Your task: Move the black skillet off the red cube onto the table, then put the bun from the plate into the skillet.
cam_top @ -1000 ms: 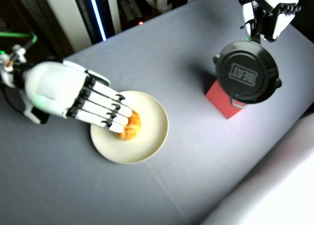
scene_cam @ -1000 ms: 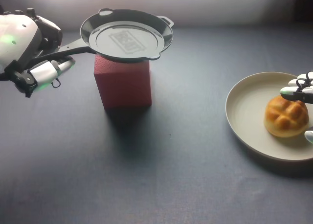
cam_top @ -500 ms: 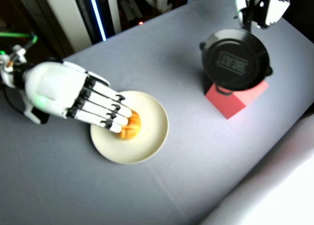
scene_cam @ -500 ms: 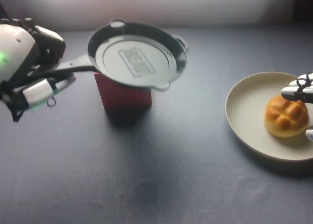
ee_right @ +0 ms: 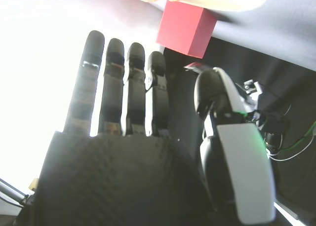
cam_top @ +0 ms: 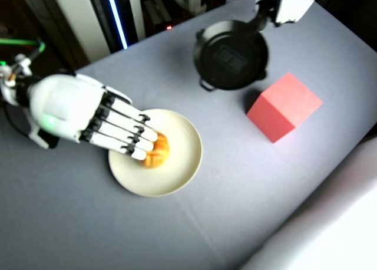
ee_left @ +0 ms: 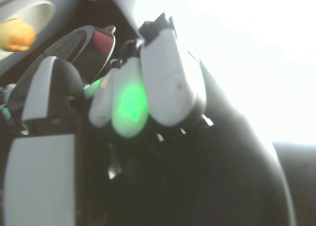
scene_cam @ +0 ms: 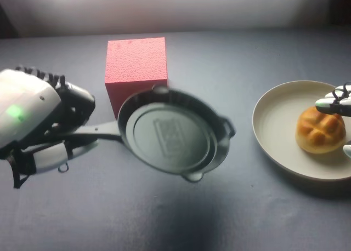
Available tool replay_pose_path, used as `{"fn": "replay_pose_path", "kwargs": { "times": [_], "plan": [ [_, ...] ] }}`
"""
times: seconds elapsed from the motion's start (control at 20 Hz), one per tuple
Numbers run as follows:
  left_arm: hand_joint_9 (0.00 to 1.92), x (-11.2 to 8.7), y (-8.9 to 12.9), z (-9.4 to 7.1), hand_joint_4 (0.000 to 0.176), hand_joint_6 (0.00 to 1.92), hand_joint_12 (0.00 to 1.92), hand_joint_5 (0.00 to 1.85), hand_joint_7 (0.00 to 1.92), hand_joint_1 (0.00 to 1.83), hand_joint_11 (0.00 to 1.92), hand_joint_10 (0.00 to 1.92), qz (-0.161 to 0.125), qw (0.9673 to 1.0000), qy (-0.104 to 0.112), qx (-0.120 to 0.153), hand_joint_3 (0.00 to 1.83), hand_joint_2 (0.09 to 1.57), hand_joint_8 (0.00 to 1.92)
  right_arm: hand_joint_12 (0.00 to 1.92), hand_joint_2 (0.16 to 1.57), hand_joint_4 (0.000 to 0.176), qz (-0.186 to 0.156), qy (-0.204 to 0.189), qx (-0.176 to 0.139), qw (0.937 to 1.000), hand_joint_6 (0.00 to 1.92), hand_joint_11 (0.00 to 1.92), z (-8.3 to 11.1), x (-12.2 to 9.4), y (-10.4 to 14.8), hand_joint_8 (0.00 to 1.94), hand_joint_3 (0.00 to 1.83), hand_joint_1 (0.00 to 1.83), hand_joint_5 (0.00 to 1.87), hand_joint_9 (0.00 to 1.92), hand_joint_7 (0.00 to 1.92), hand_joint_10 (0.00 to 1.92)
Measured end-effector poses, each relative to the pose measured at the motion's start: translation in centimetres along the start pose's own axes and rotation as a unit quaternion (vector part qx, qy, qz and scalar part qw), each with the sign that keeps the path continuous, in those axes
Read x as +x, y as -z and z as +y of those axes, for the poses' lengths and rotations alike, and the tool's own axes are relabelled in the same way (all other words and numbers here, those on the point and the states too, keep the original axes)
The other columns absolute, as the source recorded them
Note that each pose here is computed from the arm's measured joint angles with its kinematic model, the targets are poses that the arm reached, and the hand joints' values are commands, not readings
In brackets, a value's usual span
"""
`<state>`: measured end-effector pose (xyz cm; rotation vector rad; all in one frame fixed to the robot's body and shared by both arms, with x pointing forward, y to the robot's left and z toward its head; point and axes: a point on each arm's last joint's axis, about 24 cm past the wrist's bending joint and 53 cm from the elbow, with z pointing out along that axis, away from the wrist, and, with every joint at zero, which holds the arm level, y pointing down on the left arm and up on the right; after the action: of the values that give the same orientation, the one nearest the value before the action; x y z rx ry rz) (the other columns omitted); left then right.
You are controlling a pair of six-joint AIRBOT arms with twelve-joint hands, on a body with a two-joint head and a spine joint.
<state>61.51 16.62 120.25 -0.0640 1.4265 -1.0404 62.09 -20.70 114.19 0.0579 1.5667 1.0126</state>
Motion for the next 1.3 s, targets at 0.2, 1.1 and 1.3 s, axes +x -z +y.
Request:
{"fn": "replay_pose_path", "kwargs": {
  "times": [0.2,1.1,1.3],
  "plan": [
    [1.6,3.0,0.5,1.9,0.0,1.92,1.92,1.19,1.42,1.16,1.64,1.92,0.055,0.9978,0.001,-0.037,0.0,1.25,1.92,0.77,1.35,0.0,0.0,0.0,0.001,1.0,0.0,0.18,0.0,0.0,0.0,0.0,0.0,0.58,0.5,0.48,0.49,0.0],
    [0.38,5.4,1.7,4.1,0.0,0.08,0.91,0.52,0.5,0.69,0.0,0.17,0.117,0.9899,-0.018,-0.079,0.0,1.03,0.12,0.87,1.32,0.0,0.003,0.0,0.004,1.0,0.0,0.16,-0.2,0.2,0.0,0.0,0.0,0.68,0.51,0.48,0.49,0.0],
    [0.11,2.6,2.0,1.6,0.084,0.0,0.37,0.22,0.17,0.71,0.0,0.0,0.07,0.996,-0.032,-0.046,0.0,0.98,0.0,1.01,1.13,0.001,0.002,0.009,0.008,0.9999,0.0,0.12,-0.8,-0.5,-1.0,0.0,0.0,0.91,0.51,0.47,0.51,0.0]
  ]
}}
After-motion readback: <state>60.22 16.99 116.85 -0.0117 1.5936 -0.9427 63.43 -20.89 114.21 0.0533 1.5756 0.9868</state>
